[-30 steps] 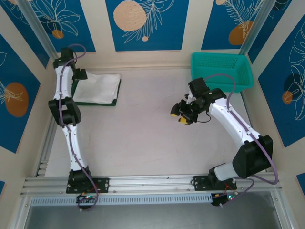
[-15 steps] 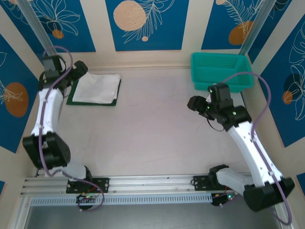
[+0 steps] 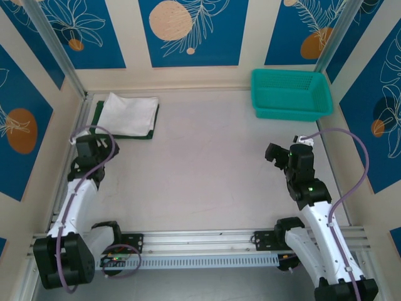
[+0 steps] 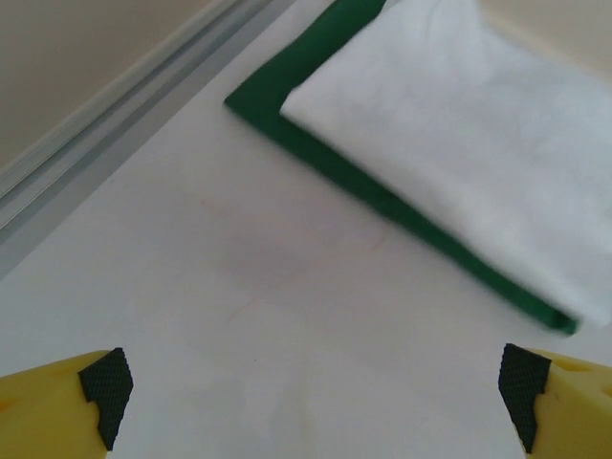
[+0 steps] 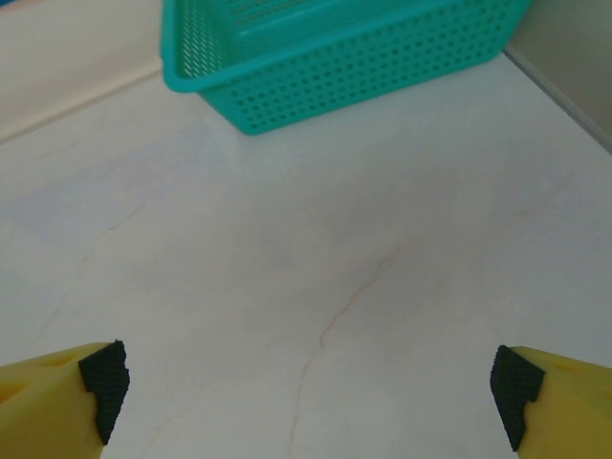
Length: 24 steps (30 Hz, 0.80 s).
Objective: Fold and stack the t-shirts
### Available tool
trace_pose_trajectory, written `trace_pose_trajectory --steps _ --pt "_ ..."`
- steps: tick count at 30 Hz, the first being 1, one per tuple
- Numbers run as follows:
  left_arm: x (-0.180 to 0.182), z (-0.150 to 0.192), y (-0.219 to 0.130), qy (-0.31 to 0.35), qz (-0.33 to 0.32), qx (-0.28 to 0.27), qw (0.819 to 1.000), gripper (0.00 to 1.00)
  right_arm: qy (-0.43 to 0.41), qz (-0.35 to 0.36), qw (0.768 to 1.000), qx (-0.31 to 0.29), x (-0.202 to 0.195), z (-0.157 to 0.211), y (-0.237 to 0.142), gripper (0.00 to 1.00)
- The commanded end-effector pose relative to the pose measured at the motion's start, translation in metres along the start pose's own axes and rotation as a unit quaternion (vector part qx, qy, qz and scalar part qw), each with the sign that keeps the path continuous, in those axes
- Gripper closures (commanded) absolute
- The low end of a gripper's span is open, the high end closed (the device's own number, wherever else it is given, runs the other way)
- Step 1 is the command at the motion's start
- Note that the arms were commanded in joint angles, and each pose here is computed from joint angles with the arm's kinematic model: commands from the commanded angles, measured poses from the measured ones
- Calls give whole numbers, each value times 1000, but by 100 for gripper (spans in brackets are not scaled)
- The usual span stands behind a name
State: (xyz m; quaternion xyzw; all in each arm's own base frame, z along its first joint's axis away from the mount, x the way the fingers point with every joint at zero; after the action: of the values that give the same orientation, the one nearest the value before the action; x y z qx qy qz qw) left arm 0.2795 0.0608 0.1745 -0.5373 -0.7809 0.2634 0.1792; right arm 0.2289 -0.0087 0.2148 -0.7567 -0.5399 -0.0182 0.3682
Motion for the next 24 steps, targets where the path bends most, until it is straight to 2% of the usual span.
trace_pose_trajectory --steps 1,5,10,12,17,24 --pt "11 7 4 39 -40 -28 998 0 8 -14 1000 14 -7 7 15 1" --pt "19 15 12 34 -71 -24 997 0 -19 -19 1000 -2 -8 3 35 1" --pt "11 16 40 46 -59 -42 996 0 -103 -85 991 -12 6 4 62 1" --pt "-5 13 55 78 -16 -41 996 0 -94 -80 992 -3 4 7 76 1" --pt "-27 11 73 140 24 -50 989 0 -54 -63 995 60 -5 22 108 1" --pt "-39 11 78 143 52 -87 984 0 -58 -39 996 45 -14 29 131 1"
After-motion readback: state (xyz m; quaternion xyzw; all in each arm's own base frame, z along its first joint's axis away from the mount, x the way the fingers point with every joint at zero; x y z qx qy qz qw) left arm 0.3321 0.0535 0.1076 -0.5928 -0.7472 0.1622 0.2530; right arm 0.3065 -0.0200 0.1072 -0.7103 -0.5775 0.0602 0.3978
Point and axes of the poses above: each hand's point on the last joint's axis, 136 mm out from that joint toward the fingers, its own y axis out along the fingers, its own x axis along the line the jaws close on, z = x × y, the point moved 4 cm from there along -y, back along the fingers, and after that the axes turned 15 degrees about y, right-handed, at the moved point
